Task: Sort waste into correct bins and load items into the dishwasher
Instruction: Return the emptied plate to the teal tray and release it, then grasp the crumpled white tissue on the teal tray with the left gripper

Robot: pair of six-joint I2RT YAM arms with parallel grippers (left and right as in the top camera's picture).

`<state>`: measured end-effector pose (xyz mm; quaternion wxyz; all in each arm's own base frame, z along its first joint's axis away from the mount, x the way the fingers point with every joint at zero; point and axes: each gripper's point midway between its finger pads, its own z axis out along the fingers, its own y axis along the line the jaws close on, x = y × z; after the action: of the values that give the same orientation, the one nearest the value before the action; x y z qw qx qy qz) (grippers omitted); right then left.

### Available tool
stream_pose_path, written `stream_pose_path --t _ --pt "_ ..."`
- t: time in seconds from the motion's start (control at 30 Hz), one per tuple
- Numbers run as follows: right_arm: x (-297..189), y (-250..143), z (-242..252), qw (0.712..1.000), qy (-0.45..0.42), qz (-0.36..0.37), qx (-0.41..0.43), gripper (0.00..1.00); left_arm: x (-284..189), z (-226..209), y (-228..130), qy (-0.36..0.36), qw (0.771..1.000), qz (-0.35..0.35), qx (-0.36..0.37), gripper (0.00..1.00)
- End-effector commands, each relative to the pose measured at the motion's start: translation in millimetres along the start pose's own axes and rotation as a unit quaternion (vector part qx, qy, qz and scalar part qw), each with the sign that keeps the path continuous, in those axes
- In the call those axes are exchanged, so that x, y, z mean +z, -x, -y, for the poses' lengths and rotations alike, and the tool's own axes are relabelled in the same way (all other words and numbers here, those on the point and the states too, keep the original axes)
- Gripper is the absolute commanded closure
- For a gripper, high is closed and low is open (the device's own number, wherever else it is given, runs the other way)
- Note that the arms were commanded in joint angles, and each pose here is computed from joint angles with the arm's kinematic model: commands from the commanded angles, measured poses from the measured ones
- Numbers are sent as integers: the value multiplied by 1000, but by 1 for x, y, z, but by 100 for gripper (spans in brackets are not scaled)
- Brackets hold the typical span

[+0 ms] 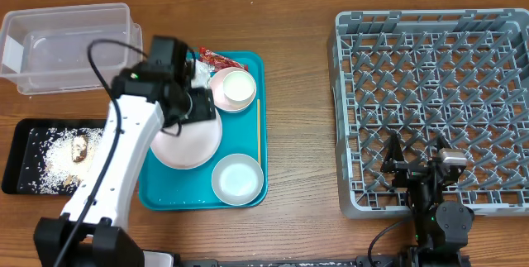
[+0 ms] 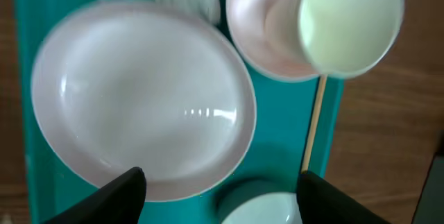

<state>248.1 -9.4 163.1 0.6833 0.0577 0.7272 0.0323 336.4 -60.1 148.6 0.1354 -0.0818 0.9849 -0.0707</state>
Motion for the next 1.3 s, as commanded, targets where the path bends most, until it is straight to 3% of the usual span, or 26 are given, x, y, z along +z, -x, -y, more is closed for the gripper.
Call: stream_pose_path --t 0.0,0.23,0.33,0.47,0.87,0.9,0.97,1.0,1.17,1.27 --pt "0 -2 0 1000 1 2 -2 0 -39 -8 51 30 995 93 -12 28" --pt "0 -2 0 1000 1 2 -2 0 -48 -12 102 0 978 179 -107 15" --pt "0 -2 0 1000 1 2 -2 0 -23 -11 115 -16 979 169 -114 14" --pt "0 -2 0 1000 1 2 -2 0 21 -8 125 -13 987 145 -61 11" --pt "0 -2 0 1000 1 2 -2 0 124 -26 118 29 992 79 -94 13" --pt "0 -2 0 1000 1 2 -2 0 130 -27 114 32 993 71 -93 15" --pt "0 -2 0 1000 1 2 -2 0 143 -30 103 42 994 45 -93 32" --pt "0 -2 0 1000 1 2 -2 0 147 -32 98 46 994 35 -93 48" --pt "0 -2 0 1000 1 2 -2 0 137 -36 98 61 993 37 -93 96" --pt "0 -2 0 1000 1 2 -2 0 115 -34 107 61 993 49 -93 96"
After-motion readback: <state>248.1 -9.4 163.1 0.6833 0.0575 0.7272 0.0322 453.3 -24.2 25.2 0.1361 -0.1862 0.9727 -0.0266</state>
